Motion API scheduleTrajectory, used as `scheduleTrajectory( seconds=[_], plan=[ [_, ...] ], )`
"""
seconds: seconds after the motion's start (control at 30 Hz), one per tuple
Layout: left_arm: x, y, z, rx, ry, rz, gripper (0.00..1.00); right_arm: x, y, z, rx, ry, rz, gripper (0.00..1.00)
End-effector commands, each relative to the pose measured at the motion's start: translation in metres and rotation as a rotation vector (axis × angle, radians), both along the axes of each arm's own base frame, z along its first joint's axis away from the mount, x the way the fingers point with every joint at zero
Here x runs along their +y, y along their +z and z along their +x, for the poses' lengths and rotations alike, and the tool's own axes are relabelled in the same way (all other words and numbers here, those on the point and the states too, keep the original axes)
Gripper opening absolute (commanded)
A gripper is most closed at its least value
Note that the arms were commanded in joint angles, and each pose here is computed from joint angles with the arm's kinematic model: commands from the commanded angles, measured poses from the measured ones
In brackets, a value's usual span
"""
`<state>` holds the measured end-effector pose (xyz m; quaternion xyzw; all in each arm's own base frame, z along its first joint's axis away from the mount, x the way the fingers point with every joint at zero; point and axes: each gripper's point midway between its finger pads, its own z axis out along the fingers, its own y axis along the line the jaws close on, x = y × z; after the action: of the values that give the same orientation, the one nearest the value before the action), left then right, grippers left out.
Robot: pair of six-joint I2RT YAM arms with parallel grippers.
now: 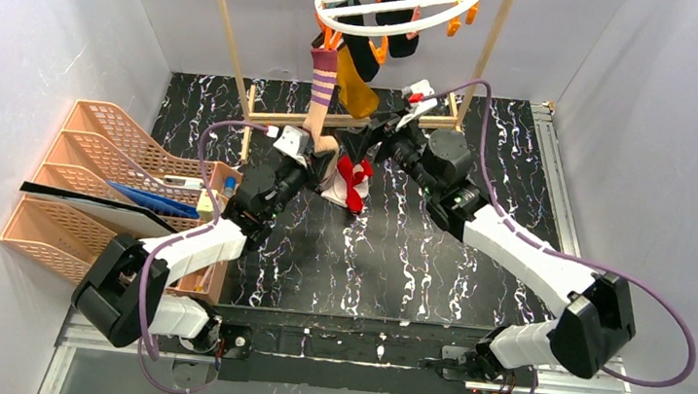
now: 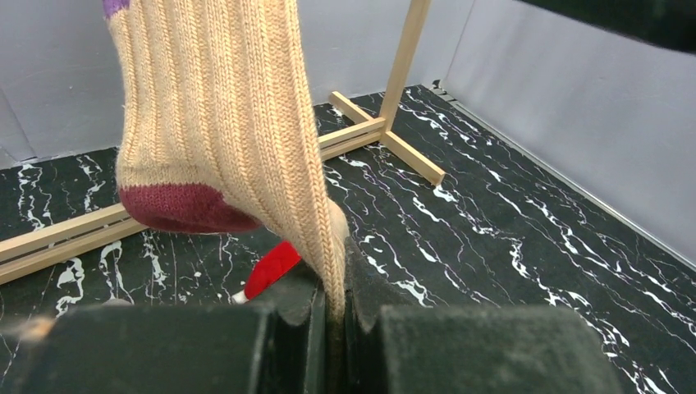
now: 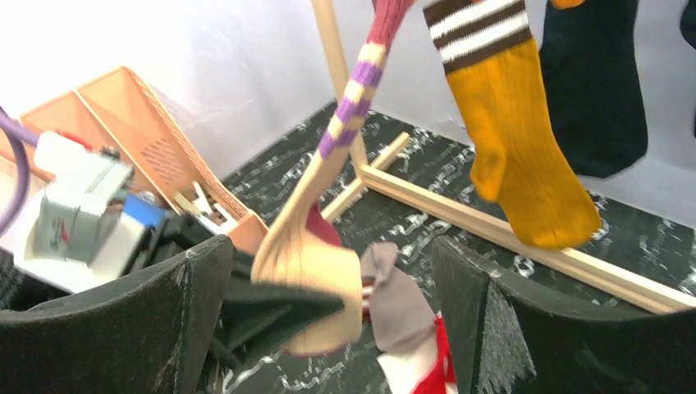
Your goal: Remove the socks clipped to the hanger
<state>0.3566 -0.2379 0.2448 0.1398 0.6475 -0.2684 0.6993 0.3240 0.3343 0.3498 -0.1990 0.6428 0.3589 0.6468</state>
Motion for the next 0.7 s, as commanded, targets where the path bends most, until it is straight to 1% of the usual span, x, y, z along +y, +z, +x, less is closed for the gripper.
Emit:
scheduleTrajectory(
  seconds=[0.0,0.1,0.3,0.4,0.5,0.67],
  plan=[
    [0.002,0.003,-0.011,-0.012,0.004,0.009,0.00,0.014,0.060,0.005,-0.068,0.115,0.185,0.99],
    [-0.001,0.003,-0.016,-0.011,-0.008,0.009,0.00,0.021,0.066,0.026,-0.049,0.064,0.211,0.98],
    [-0.010,0.003,-0.021,-0.011,-0.038,0.016,0.00,0.032,0.079,0.048,-0.051,0.031,0.308,0.98],
    [-0.015,0.003,-0.023,-0.012,-0.051,0.023,0.00,0.032,0.086,0.063,-0.056,-0.020,0.352,0.97],
    [-0.017,0.004,-0.025,-0.014,-0.060,0.023,0.00,0.032,0.092,0.076,-0.061,-0.066,0.376,0.97],
    [-0.019,0.007,-0.028,-0.020,-0.065,0.024,0.00,0.037,0.102,0.090,-0.082,-0.087,0.409,0.96]
  ],
)
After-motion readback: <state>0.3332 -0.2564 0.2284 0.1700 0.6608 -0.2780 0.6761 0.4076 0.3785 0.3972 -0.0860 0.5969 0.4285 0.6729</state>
